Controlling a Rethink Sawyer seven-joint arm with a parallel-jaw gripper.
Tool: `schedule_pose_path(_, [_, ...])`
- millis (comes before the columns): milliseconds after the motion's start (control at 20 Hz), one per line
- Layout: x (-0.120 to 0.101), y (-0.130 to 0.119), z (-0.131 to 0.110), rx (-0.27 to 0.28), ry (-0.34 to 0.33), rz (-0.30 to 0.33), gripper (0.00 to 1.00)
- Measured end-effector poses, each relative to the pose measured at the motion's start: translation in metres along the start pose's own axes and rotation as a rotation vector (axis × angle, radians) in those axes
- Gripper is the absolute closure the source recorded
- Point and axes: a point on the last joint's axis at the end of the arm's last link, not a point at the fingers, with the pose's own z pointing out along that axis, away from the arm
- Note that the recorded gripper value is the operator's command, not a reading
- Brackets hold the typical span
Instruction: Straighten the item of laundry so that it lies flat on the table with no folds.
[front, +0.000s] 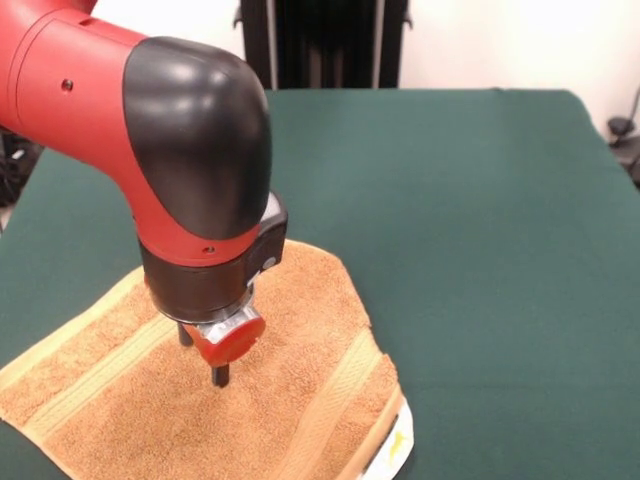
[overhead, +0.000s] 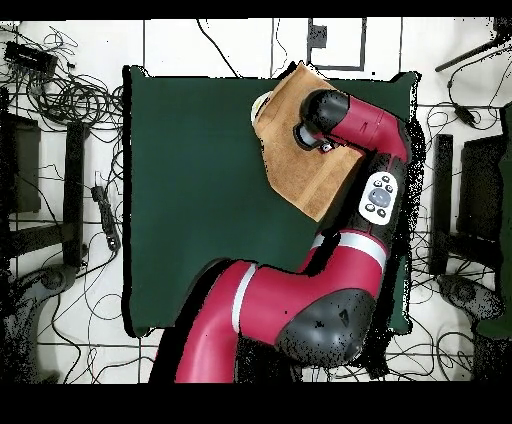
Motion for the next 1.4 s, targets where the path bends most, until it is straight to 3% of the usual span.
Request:
schedule_pose_path(600, [0.000,0.000,0.000,0.001,-0.008,-0.005,0.00])
schedule_pose_path(1050, [0.003,0.000,0.000,0.027,-0.048,-0.043,0.00])
schedule_pose_path(1400, [-0.003,-0.028,-0.008,0.076,-0.089,-0.050,0.00])
